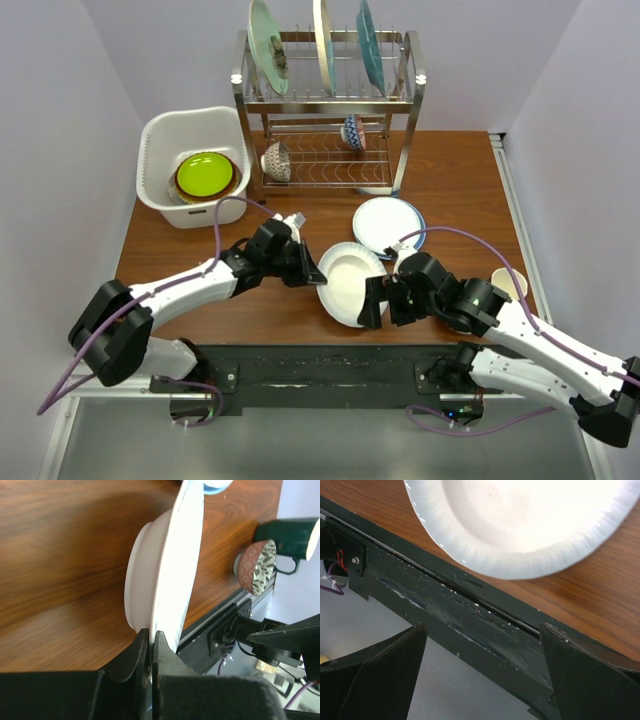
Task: Place the plates into the plastic bin on the countertop
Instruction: Pick up the plate at the center of the board.
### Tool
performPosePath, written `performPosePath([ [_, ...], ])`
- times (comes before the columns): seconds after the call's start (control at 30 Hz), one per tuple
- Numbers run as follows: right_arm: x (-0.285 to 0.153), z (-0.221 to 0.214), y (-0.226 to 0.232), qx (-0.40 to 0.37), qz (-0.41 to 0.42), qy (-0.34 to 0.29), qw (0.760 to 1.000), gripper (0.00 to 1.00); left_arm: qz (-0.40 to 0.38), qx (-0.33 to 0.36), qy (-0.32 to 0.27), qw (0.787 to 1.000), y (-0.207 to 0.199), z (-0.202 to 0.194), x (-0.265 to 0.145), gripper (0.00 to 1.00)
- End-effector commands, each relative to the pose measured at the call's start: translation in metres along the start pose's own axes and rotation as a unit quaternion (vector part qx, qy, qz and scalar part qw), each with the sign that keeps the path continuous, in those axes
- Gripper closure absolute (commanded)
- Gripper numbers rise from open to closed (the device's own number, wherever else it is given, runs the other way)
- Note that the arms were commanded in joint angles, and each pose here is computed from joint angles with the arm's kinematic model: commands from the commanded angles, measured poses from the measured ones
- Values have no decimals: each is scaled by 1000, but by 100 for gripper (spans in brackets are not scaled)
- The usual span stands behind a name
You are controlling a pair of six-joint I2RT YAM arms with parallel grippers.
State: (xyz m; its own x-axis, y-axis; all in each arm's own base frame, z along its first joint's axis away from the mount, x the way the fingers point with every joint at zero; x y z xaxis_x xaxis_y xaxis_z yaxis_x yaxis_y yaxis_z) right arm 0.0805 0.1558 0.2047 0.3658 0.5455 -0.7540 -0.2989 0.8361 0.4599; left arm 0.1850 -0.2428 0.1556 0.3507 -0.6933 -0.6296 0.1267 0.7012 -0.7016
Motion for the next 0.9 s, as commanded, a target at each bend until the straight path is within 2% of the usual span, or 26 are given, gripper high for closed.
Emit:
performPosePath([
  [0.0, 3, 3, 4, 5, 11, -8, 1000, 1, -7, 16, -50, 999, -2, 16, -22, 100],
  [0.4, 8, 2, 5, 6, 15, -2, 1000, 1, -18, -10, -115, 993, 5, 31, -73, 100],
  [0.87, 12, 0, 4, 7, 15, 2, 1000, 1, 12, -15, -185, 983, 23, 61, -131, 100],
])
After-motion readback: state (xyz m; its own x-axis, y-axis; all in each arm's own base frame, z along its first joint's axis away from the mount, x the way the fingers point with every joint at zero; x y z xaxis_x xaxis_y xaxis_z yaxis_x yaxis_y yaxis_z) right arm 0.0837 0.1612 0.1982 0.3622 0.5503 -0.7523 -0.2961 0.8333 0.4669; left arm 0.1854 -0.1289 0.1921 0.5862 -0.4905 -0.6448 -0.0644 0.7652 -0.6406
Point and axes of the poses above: each gripper's point midway between its finger pads, its own x axis out along the fingers, its own y axis along the line the jaws close on, z = x × y, the point moved 8 cm from there along -x, back along the fingers, and after that the axes turned 1 degree about x, right-handed, at the moved point
